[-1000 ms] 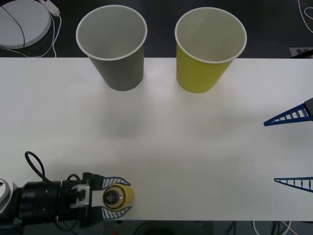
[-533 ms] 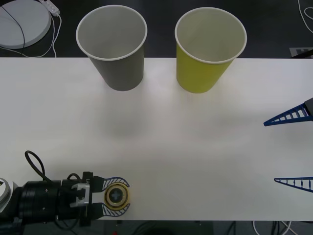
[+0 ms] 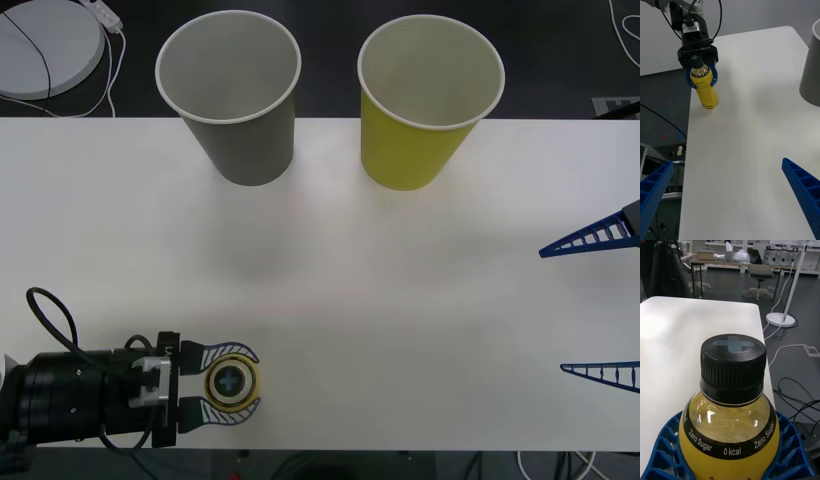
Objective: Put the can into the green bin and the plastic bottle into the gray bin
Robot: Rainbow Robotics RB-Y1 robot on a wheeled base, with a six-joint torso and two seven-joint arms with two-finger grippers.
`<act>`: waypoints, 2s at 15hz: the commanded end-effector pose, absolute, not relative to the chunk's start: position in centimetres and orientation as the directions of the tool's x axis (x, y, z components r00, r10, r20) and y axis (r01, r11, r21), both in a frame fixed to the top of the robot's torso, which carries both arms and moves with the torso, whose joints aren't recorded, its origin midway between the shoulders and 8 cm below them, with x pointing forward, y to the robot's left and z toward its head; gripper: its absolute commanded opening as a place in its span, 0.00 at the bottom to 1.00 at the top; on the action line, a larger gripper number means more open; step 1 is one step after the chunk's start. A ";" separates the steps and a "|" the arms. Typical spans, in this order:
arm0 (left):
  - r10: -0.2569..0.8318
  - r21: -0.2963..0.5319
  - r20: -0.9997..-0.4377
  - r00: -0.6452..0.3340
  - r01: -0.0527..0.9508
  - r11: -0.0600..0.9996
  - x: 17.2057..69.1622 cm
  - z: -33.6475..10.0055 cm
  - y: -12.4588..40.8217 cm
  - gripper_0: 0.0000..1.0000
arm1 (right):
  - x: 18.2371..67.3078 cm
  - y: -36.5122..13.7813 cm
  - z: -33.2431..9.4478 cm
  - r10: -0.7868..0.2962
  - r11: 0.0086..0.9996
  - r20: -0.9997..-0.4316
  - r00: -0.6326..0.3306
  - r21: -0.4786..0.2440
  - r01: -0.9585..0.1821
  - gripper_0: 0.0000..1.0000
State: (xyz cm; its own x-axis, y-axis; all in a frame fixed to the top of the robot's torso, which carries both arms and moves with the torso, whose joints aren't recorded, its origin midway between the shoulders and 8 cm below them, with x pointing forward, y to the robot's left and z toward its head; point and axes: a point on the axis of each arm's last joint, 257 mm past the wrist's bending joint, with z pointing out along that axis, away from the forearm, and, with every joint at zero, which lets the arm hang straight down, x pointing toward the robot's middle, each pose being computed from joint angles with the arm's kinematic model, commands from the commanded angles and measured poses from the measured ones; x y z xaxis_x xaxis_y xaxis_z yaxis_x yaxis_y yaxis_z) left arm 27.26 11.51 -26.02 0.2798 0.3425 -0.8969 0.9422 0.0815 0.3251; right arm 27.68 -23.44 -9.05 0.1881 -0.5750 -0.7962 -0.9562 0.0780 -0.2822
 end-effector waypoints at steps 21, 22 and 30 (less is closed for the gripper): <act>0.294 0.296 -0.947 0.127 0.696 0.654 37.0 -16.8 19.3 0.00 | 27.7 -23.4 -9.0 -0.575 0.078 -0.796 0.188 -0.282 -0.956 1.00; 0.288 0.288 -0.950 0.119 0.687 0.667 37.3 -16.6 19.7 0.00 | 27.7 -23.4 -9.0 -0.575 0.078 -0.796 0.188 -0.282 -0.956 1.00; 0.290 0.241 -0.956 0.034 0.652 0.718 39.0 -13.5 23.2 0.00 | 27.7 -23.4 -9.0 -0.575 0.078 -0.796 0.188 -0.282 -0.956 1.00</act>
